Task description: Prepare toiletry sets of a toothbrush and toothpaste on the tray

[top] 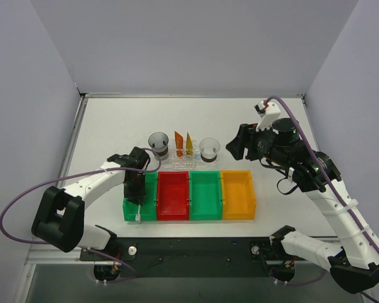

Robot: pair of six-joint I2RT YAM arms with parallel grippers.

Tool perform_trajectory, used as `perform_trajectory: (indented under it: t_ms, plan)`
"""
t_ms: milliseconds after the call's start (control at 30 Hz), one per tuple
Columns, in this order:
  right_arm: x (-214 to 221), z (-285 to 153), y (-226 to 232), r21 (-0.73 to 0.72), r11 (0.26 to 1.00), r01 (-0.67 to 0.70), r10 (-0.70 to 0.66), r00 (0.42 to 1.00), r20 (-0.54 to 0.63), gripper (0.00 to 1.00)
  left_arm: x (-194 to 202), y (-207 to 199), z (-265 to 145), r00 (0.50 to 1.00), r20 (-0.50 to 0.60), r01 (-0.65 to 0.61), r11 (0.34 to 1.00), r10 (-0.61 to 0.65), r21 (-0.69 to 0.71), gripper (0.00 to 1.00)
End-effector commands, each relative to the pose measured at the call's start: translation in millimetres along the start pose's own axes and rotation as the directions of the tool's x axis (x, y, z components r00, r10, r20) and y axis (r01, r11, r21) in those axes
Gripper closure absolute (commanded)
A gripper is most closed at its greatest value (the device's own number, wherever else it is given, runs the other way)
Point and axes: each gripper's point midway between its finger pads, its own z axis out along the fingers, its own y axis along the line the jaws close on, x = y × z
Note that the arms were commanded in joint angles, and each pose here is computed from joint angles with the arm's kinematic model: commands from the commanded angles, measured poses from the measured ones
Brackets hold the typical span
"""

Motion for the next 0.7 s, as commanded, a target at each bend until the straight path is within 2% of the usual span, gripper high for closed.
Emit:
perform_trajectory:
  t_ms: [0, 133, 433, 667]
  plan:
    - [-13, -5, 3, -0.010, 1.000, 0.008, -0.007, 0.999, 0.042, 0.43, -17, -11, -15, 0.998, 0.054, -0.016, 0.999, 0.014, 0.037, 0.87]
    - [-13, -6, 2, -0.008, 1.000, 0.008, -0.008, 0.999, 0.038, 0.39, -19, -10, -24, 0.998, 0.063, -0.028, 0.999, 0.025, 0.034, 1.00]
    - [-11, -5, 9, -0.038, 0.999, 0.011, -0.010, 1.000, 0.013, 0.34, -19, -32, -69, 0.992, 0.120, -0.055, 0.980, 0.032, 0.190, 1.00]
    - [-4, 6, 31, -0.152, 0.988, -0.012, 0.002, 0.998, -0.069, 0.28, -11, -65, -123, 0.971, 0.215, -0.191, 0.884, 0.106, 0.428, 1.00]
